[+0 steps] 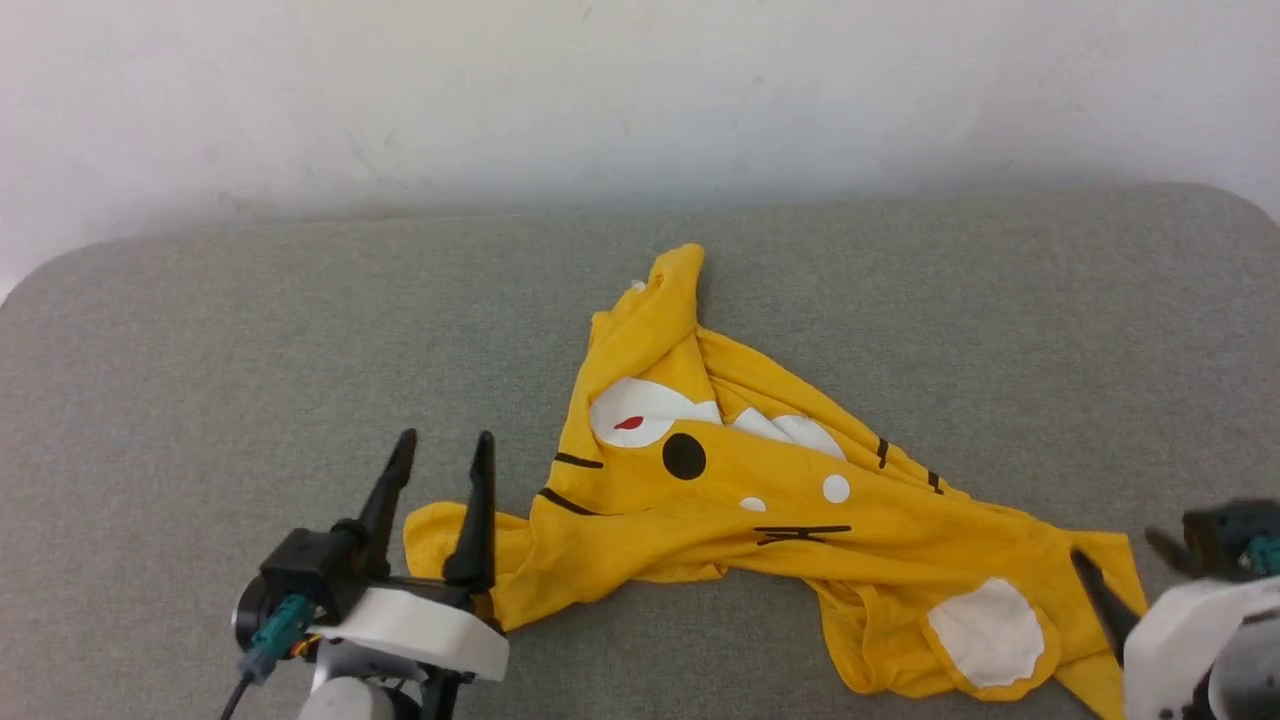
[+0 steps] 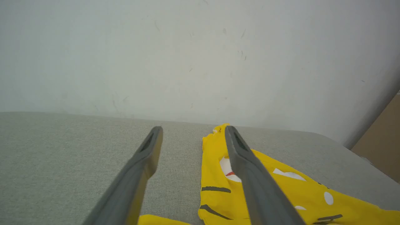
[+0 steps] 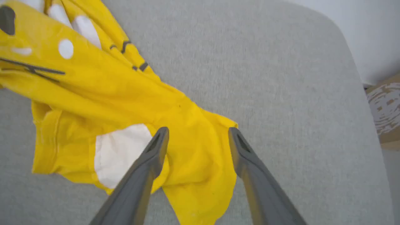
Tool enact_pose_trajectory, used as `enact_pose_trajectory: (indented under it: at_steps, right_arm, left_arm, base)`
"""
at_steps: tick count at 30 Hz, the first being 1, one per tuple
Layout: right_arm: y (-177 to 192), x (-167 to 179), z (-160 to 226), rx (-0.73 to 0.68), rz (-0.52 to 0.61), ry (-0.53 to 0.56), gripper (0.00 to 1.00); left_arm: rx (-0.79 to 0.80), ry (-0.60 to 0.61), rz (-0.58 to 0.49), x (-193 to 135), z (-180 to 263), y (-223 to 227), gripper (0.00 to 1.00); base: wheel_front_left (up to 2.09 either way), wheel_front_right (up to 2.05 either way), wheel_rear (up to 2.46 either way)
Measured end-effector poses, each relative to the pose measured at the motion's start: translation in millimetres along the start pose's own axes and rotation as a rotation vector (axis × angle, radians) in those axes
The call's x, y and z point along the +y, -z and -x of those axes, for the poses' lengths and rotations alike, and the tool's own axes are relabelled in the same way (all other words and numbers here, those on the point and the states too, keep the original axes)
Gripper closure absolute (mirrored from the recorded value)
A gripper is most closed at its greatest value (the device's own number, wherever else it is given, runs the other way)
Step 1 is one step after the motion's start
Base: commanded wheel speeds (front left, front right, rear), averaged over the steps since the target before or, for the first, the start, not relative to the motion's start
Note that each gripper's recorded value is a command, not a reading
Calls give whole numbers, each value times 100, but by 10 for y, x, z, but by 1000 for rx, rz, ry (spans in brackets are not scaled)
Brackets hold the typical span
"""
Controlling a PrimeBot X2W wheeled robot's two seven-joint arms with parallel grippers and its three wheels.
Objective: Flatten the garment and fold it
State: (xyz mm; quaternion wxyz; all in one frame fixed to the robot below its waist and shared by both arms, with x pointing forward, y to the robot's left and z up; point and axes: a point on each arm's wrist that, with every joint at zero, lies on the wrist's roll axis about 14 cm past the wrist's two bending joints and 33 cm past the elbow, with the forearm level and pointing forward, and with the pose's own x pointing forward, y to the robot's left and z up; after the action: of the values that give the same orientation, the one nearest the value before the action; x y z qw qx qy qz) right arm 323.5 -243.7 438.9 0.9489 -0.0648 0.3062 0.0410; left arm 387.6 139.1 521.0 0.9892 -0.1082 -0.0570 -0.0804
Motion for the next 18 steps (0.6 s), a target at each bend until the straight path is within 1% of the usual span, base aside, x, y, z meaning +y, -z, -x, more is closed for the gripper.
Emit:
enact_pose_trajectory:
  at_steps: [4, 7, 9, 13, 16, 18]
  right_arm:
    - [-577, 55, 25, -246, 16, -3, 0]
    - [-832, 96, 75, -371, 36, 4, 0]
    - [-935, 123, 92, -429, 33, 11, 0]
    - [-1004, 201, 65, -484, 28, 15, 0]
    - [-910, 200, -4, -466, 17, 29, 0]
    - [-837, 182, -53, -450, -8, 42, 0]
  left_arm:
    - [72, 84, 4, -232, -109, 157, 0]
    - [182, 144, -5, -396, -250, 318, 0]
    - [255, 180, -22, -487, -364, 407, 0]
    - [431, 256, -93, -633, -636, 605, 0]
    - [613, 287, -180, -592, -812, 836, 0]
    - [697, 292, -198, -562, -959, 915, 0]
  base:
    - [0, 0, 0]
    - [0, 0, 0]
    - [0, 0, 0]
    - [0, 0, 0]
    - [0, 0, 0]
    - [0, 0, 0]
